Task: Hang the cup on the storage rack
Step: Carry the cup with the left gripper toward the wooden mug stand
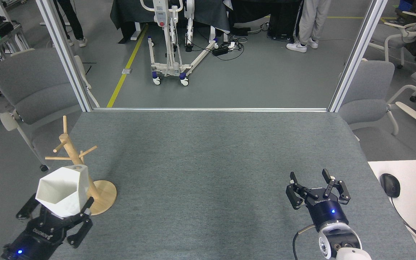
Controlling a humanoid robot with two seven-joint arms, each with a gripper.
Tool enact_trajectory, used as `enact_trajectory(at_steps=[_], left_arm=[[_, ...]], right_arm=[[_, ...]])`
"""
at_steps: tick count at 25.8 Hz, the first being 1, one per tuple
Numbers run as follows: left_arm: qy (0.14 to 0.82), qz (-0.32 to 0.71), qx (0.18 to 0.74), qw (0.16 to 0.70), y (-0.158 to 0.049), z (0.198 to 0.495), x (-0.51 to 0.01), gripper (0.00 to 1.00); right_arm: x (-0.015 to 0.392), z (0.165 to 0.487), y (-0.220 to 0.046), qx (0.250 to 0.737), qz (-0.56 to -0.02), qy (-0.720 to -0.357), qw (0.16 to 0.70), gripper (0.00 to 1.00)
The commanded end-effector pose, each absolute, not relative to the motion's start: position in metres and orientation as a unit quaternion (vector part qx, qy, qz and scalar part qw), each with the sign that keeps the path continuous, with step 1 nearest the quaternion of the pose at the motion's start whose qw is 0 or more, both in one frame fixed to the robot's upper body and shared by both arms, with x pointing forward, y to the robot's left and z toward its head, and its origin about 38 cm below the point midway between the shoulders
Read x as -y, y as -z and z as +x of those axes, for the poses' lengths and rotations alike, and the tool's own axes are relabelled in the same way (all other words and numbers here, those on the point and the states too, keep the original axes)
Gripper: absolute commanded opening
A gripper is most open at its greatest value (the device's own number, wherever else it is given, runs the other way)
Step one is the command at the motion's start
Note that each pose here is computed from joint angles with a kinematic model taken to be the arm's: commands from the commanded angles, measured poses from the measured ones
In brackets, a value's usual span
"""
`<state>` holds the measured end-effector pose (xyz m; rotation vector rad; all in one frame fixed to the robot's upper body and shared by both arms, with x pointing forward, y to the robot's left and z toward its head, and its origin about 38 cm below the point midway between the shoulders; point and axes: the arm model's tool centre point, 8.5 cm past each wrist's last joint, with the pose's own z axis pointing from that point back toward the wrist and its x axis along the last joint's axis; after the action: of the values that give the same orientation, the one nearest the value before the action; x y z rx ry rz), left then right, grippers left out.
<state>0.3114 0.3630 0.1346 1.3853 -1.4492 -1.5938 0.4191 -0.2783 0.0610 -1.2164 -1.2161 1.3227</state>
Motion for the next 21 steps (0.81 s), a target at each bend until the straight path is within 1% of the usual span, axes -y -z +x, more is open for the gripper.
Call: enact_trajectory(at_steps=[1, 4, 7, 9, 12, 13, 14, 16, 17, 21], left_arm=[[0.583, 0.551, 0.511, 0.310, -0.141, 0.294, -0.402, 0.00], [0.572, 0.570, 0.486, 0.334, -0.139, 0.292, -0.415, 0.00], [0.556, 0.615, 0.421, 0.368, -0.136, 0.295, -0.432, 0.00], [0.543, 0.633, 0.395, 0.386, -0.134, 0.299, -0.441, 0.00], [0.535, 0.639, 0.381, 0.402, -0.135, 0.323, -0.444, 0.00], [0.546, 0.632, 0.370, 0.407, -0.129, 0.334, -0.441, 0.00], [0.557, 0.628, 0.354, 0.413, -0.122, 0.343, -0.440, 0.00], [0.558, 0.637, 0.331, 0.417, -0.119, 0.359, -0.439, 0.00], [0.557, 0.637, 0.329, 0.419, -0.118, 0.365, -0.437, 0.00], [0.554, 0.633, 0.331, 0.428, -0.115, 0.376, -0.436, 0.00]], right_arm=[[0.272, 0.414, -0.061, 0.496, -0.487, -0.542, 0.472, 1.00], [0.262, 0.412, -0.054, 0.487, -0.467, -0.556, 0.486, 1.00], [0.260, 0.410, -0.057, 0.477, -0.461, -0.563, 0.493, 1.00], [0.255, 0.406, -0.054, 0.478, -0.459, -0.564, 0.493, 1.00], [0.238, 0.403, -0.077, 0.508, -0.468, -0.548, 0.472, 1.00], [0.236, 0.398, -0.080, 0.514, -0.472, -0.547, 0.463, 1.00], [0.235, 0.391, -0.079, 0.518, -0.473, -0.545, 0.460, 1.00], [0.234, 0.379, -0.069, 0.518, -0.470, -0.544, 0.464, 1.00], [0.233, 0.376, -0.065, 0.516, -0.466, -0.546, 0.466, 1.00], [0.236, 0.376, -0.065, 0.515, -0.470, -0.546, 0.465, 1.00]])
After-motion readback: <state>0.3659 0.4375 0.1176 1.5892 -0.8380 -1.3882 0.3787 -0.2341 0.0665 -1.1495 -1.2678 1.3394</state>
